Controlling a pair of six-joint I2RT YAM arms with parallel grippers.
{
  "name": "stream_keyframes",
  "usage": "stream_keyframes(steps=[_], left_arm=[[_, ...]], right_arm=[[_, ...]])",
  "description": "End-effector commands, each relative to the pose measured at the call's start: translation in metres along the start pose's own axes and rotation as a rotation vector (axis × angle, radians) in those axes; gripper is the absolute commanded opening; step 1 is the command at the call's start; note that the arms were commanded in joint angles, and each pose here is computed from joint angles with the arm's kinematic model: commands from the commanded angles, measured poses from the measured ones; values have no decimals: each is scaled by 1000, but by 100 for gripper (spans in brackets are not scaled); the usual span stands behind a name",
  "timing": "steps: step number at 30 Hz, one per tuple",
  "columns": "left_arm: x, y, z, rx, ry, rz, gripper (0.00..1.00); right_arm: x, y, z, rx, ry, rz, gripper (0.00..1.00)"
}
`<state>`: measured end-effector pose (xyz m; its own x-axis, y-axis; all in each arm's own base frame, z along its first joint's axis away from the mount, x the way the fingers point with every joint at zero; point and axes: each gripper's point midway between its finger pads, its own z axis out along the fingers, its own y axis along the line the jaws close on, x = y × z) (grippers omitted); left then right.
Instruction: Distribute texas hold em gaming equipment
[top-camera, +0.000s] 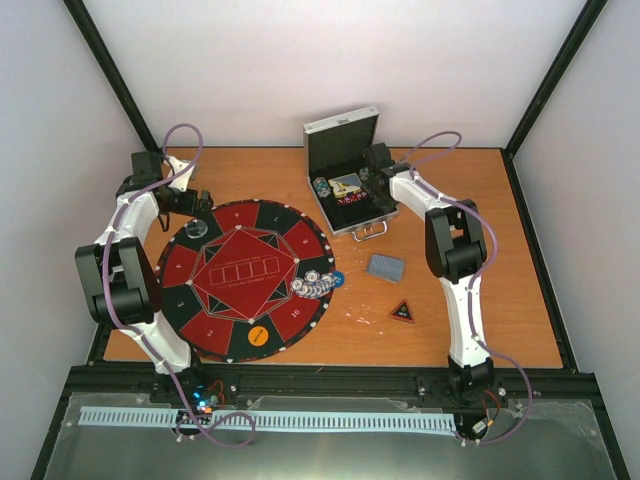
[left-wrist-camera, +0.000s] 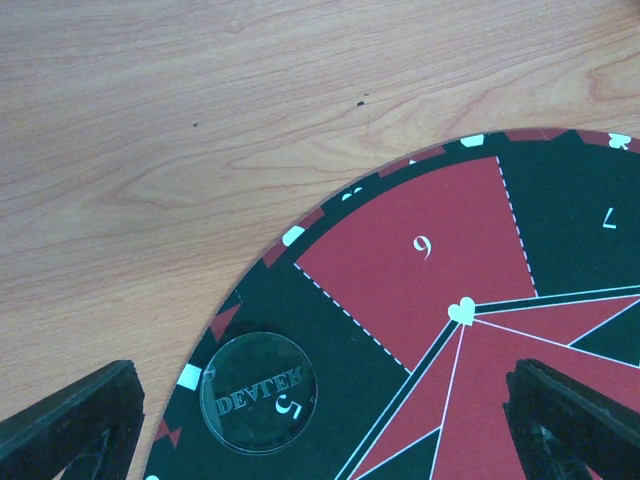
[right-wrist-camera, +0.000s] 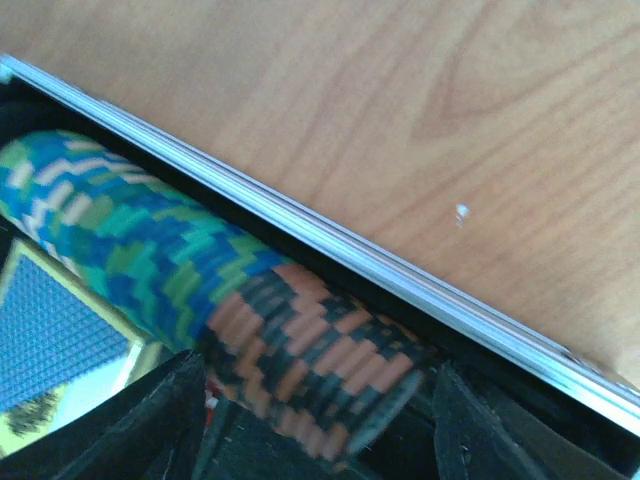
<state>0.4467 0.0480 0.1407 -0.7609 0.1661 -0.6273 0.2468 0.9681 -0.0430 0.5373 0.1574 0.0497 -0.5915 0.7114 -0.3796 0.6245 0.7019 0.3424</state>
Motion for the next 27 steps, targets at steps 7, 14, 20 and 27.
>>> stream_keyframes(steps=[7,14,20,27], left_arm=[[-4,3,-5,-9,-19,3,100],[-4,2,-6,-7,-23,5,100],[-3,0,-6,6,-22,6,100],[0,-2,-4,19,-13,5,100]], right_arm=[[15,-50,-2,117,30,12,61],[3,-52,-16,117,-23,-4,61],[-3,-27,-9,42,-28,-40,63],[-9,-15,-3,25,-43,-40,68]])
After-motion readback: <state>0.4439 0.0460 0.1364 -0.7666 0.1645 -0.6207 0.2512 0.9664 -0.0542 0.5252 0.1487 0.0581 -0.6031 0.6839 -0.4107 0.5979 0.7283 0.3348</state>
